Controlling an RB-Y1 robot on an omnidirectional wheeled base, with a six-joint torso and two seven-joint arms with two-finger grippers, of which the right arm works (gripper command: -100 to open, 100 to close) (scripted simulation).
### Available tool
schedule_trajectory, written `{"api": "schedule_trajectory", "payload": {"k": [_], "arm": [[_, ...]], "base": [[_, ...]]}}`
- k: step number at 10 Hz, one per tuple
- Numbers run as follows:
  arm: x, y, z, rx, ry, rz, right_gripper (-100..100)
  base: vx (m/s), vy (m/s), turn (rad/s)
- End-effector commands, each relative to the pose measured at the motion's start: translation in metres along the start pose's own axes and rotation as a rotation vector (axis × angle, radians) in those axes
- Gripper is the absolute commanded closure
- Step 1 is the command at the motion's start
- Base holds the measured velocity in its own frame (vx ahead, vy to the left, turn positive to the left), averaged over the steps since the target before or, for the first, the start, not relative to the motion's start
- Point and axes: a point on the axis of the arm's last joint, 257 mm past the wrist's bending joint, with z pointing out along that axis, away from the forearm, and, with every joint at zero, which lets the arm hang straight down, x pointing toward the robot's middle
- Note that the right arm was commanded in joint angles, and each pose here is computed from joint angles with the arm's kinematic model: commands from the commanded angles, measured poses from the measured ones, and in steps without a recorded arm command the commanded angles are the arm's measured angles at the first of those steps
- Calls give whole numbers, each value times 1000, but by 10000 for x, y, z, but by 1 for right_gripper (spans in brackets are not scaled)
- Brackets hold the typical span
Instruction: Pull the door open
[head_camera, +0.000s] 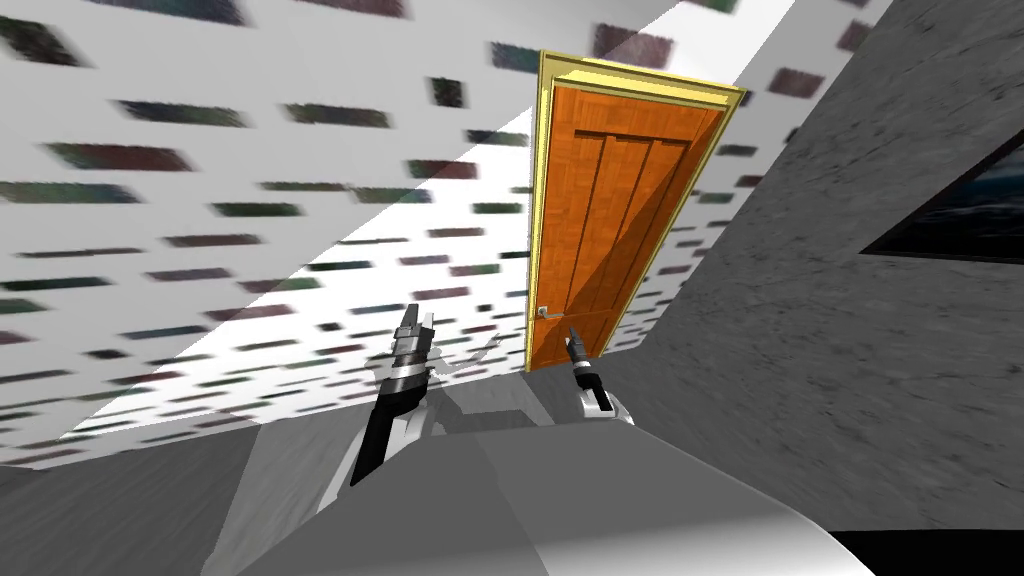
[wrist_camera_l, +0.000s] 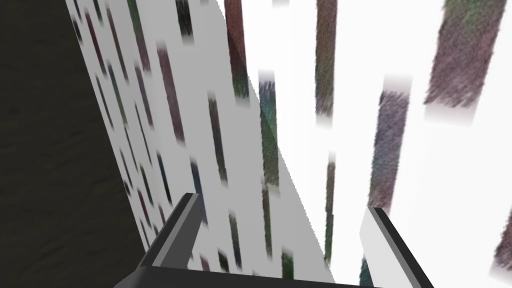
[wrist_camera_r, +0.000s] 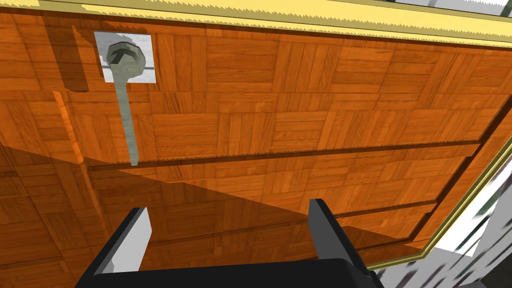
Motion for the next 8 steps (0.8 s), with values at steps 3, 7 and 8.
{"api": "schedule_trajectory", "payload": {"k": [3,7,8], "arm": [[-47,-279,-70,54,-8,18,-100],[-89,-468,-118,92,-15,30,-100],[-106,-524,-127,103,-18,35,-100]], "base": [[36,-67,135],[23,-60,117],[20,-44,125]]}}
